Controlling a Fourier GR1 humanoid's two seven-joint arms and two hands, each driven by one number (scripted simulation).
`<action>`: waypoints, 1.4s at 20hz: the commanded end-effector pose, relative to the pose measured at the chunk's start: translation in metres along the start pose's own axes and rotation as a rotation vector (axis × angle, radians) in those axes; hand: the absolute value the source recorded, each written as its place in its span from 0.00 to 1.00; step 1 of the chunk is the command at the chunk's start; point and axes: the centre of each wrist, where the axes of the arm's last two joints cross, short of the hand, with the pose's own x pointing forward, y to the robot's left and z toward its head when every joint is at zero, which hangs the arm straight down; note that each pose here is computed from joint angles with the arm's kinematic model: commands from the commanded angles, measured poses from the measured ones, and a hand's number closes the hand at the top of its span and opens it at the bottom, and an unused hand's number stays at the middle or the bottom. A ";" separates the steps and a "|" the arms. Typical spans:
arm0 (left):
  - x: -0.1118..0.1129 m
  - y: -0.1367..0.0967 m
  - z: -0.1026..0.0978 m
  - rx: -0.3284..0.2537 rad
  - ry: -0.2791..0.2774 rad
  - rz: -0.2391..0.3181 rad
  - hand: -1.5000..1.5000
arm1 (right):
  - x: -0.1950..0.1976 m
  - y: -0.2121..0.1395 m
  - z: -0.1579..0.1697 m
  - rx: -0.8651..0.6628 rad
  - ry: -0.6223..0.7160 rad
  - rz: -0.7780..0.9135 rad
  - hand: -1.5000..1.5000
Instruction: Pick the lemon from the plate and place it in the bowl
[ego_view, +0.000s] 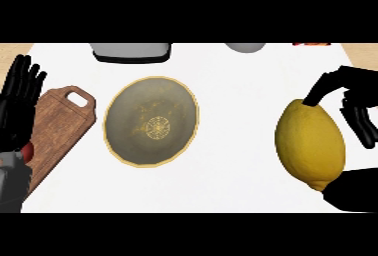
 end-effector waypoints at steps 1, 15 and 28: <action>-0.009 -0.005 -0.006 0.001 -0.010 -0.014 0.50 | 0.054 0.013 -0.035 0.052 0.016 0.023 1.00; -0.009 -0.005 0.003 -0.001 0.001 0.010 0.50 | 0.087 0.153 -0.094 0.246 0.064 0.031 1.00; 0.014 -0.006 -0.012 -0.032 -0.020 0.012 0.50 | 0.031 0.253 -0.138 0.185 0.337 -0.029 0.00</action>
